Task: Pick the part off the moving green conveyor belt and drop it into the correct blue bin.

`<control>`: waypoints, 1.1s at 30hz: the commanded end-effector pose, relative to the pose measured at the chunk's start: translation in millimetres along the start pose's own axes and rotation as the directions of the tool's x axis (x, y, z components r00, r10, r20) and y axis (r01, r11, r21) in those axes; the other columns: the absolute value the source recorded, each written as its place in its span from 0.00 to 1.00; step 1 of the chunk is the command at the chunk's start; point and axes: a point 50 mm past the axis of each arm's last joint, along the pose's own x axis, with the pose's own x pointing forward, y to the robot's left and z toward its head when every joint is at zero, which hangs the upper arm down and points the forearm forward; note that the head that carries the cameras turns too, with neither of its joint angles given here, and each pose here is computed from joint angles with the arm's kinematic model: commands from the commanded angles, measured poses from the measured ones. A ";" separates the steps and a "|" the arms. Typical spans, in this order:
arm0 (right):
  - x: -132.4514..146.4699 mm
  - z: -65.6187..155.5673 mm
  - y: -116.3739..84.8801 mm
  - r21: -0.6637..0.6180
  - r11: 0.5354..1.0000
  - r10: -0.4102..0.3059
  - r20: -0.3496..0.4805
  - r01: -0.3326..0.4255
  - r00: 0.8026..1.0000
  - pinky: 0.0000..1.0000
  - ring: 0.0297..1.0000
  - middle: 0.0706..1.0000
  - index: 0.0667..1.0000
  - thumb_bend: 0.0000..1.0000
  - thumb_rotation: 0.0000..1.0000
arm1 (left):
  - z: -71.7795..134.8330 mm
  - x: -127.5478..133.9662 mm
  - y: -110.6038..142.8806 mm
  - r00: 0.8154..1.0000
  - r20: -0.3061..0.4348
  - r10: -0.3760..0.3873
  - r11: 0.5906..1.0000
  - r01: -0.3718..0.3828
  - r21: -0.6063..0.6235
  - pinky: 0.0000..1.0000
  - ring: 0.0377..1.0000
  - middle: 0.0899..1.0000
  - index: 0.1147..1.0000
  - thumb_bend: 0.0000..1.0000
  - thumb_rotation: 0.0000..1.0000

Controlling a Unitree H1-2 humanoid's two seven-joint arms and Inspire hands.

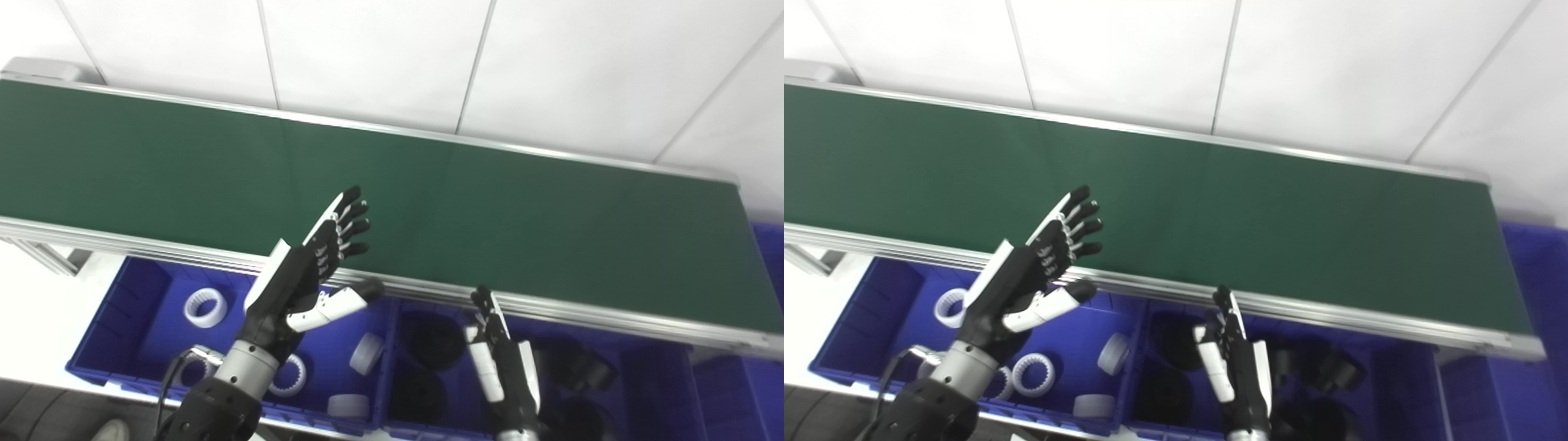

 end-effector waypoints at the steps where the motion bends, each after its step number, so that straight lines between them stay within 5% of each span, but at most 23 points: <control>1: 8.6 24.2 50.4 0.106 0.994 -0.010 0.078 0.002 0.997 0.93 0.96 1.00 0.99 0.76 0.93 | 0.2 -1.4 11.8 0.997 0.068 -0.019 0.998 0.015 0.053 0.97 0.97 0.99 0.98 0.59 0.50; 9: 21.4 31.4 78.9 0.118 0.992 -0.052 0.089 0.041 0.995 0.95 0.97 1.00 0.99 0.73 0.93 | -14.6 0.6 31.2 0.990 0.065 -0.125 0.983 0.115 0.144 1.00 1.00 1.00 1.00 0.63 0.51; 15: 27.7 33.8 85.8 0.116 0.993 -0.032 0.100 0.021 0.995 0.95 0.97 1.00 1.00 0.72 0.93 | -14.8 1.0 39.6 0.994 0.072 -0.087 0.991 0.079 0.108 1.00 1.00 1.00 1.00 0.62 0.48; 19: 26.4 34.3 82.0 0.116 0.993 -0.025 0.099 0.014 0.995 0.92 0.95 1.00 1.00 0.73 0.94 | -15.1 -3.4 39.6 0.994 0.110 -0.007 0.997 -0.001 0.077 1.00 1.00 1.00 1.00 0.60 0.46; 24: 18.8 31.4 67.5 0.124 0.992 -0.023 0.108 0.009 0.994 0.96 0.97 1.00 1.00 0.76 0.95 | -9.8 -9.8 34.0 0.967 0.203 0.153 0.988 -0.149 -0.038 1.00 1.00 1.00 1.00 0.50 0.48; 30: 6.4 27.6 45.5 0.145 0.989 -0.023 0.095 0.010 0.995 0.95 0.96 1.00 1.00 0.80 0.94 | -5.1 -19.2 19.6 0.936 0.206 0.285 0.955 -0.260 -0.143 0.99 0.97 0.99 1.00 0.54 0.61; 33: -1.9 24.9 31.7 0.158 0.987 -0.023 0.088 0.009 0.996 0.80 0.92 1.00 0.99 0.82 0.94 | -3.4 -21.7 6.4 0.924 0.207 0.323 0.936 -0.279 -0.213 0.97 0.94 0.95 1.00 0.54 0.61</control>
